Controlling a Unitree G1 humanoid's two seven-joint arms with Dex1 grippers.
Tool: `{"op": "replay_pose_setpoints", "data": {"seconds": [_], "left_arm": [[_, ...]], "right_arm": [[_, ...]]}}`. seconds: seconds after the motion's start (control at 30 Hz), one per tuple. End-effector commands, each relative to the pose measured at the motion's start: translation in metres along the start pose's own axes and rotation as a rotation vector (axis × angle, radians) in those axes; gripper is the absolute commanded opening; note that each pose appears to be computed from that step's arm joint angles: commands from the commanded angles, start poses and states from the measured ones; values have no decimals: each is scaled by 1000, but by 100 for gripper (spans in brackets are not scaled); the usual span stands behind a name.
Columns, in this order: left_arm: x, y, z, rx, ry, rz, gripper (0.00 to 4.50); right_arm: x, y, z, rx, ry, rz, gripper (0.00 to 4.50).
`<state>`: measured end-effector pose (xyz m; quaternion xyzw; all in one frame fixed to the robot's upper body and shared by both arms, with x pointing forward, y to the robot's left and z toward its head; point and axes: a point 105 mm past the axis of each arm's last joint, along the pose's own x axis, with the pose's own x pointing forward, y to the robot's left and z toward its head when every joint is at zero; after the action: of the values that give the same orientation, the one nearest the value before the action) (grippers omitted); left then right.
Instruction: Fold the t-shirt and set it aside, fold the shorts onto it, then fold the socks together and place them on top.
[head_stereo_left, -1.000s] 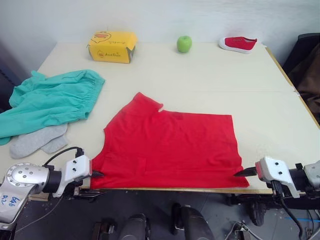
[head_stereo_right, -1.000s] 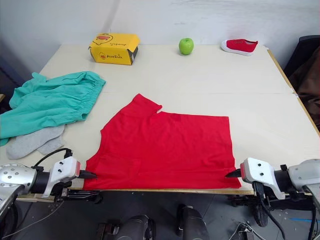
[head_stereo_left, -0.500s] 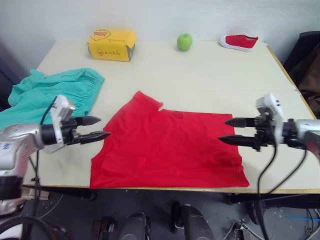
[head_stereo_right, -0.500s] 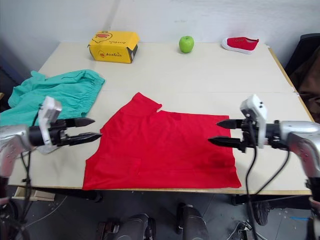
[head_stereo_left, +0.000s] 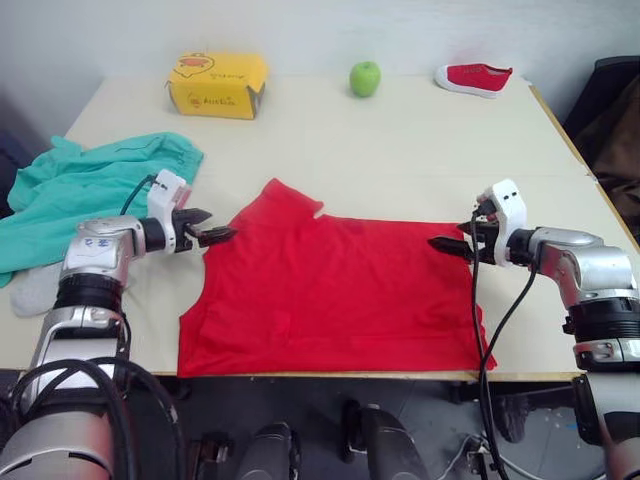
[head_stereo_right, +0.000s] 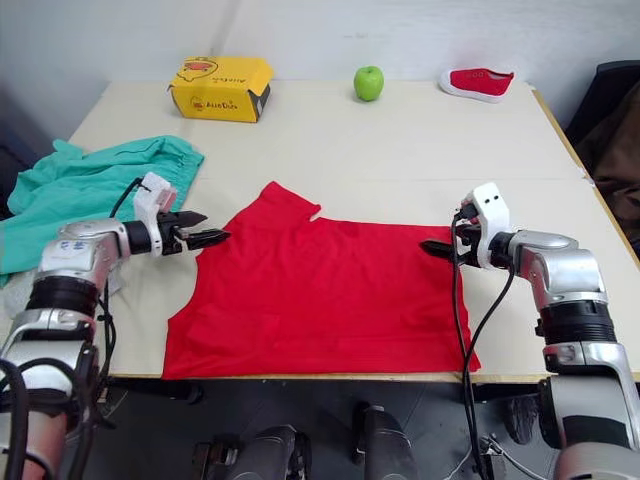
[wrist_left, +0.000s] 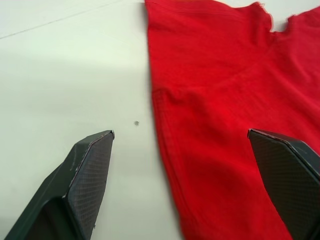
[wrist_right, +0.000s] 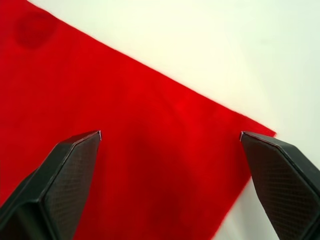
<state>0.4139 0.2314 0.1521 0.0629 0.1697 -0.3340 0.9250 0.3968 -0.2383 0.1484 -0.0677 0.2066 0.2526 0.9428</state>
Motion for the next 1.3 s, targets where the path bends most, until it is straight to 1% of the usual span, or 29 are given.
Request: {"op": "replay_pose_setpoints", "data": {"seconds": [0.03,0.2,0.3,0.43,0.53,0.57,0.7,0.83,0.93,0.97,1.03,1.13,1.2,1.3], "left_arm": [[5,4,11,37,-19,23,448],[21,1,12,36,-19,40,448],[28,1,9,34,-6,58,448],[31,3,4,18,4,93,448],[30,4,1,24,14,99,391],[30,5,1,21,14,99,352],[28,7,-3,18,28,113,242],[28,8,-7,15,37,120,242],[27,8,-8,14,42,113,239],[27,7,-9,13,43,111,203],[27,8,-11,9,49,114,157],[25,9,-15,6,57,120,61],[25,9,-16,4,59,120,0],[23,10,-16,-1,52,116,0]], "right_arm": [[-4,-13,11,-34,-23,-65,450],[-4,-22,6,-26,0,-107,450],[1,-21,7,25,-13,-106,450],[12,-15,10,138,-41,-86,450],[19,-7,12,143,-41,-72,450],[21,-5,12,142,-41,-71,450],[32,7,11,149,-37,-62,450],[37,9,11,146,-37,-78,450],[39,10,12,146,-40,-79,396],[39,11,12,144,-40,-78,358],[40,12,12,133,-40,-75,297],[40,13,12,121,-44,-71,195],[40,14,13,108,-49,-67,119],[37,15,15,76,-67,-58,12]]}}
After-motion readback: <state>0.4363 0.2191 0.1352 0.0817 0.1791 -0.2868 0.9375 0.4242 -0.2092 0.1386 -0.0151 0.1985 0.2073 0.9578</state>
